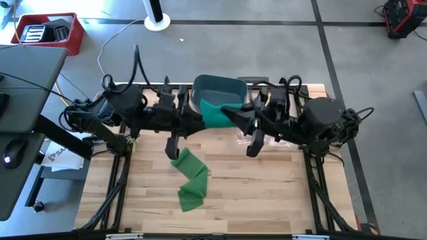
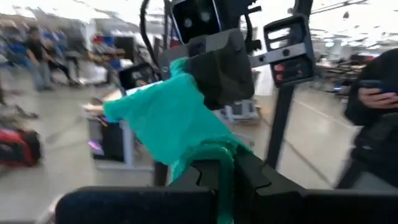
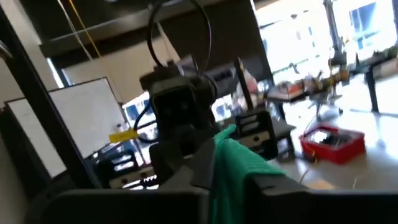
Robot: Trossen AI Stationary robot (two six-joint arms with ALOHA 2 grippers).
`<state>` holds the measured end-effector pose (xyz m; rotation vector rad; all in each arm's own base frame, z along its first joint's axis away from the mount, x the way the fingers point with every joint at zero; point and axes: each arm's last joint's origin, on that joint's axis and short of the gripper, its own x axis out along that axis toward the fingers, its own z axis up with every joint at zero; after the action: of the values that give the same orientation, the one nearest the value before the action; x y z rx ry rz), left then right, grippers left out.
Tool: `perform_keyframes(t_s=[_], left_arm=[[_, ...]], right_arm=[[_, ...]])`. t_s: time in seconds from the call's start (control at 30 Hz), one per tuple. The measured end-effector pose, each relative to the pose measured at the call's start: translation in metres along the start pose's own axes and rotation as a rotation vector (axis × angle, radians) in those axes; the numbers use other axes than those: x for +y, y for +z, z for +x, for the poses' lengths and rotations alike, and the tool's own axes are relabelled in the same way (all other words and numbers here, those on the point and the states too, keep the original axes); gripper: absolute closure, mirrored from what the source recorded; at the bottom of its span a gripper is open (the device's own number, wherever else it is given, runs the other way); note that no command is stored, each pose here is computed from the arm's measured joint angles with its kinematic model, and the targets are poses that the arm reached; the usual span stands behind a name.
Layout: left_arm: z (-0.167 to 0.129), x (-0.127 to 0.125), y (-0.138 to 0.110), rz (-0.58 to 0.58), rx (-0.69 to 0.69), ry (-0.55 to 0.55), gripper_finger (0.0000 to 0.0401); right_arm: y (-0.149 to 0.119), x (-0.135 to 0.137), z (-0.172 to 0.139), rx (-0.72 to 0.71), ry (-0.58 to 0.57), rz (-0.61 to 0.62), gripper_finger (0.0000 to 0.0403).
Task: Roll bandage
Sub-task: Roll the blue bandage
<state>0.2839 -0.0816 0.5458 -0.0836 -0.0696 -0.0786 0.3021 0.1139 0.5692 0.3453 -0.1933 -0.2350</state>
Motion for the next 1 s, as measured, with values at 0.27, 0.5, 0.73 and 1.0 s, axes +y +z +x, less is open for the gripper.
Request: perform_keyframes(t_s=[0.27, 0.5, 0.73, 1.0], left_arm=[[-0.003, -0.008, -0.014, -0.167, 0.144, -0.027, 0.0396], [-0.004, -0.009, -0.022, -0.248, 0.222, -0.009, 0.0396], [-0.004, -0.01, -0.023, -0.251, 0.235, -0.02, 0.0396], [-0.004, -0.009, -0.022, -0.252, 0.227, -0.018, 0.0396]], right_arm=[[-0.02, -0.01, -0.004, 0.157, -0.141, 0.121, 0.0262], [-0.034, -0.024, -0.008, 0.272, -0.264, 0.211, 0.0248], [-0.027, -0.024, -0.011, 0.298, -0.18, 0.157, 0.0256], [-0.013, -0.023, -0.018, 0.304, -0.059, 0.195, 0.0256]])
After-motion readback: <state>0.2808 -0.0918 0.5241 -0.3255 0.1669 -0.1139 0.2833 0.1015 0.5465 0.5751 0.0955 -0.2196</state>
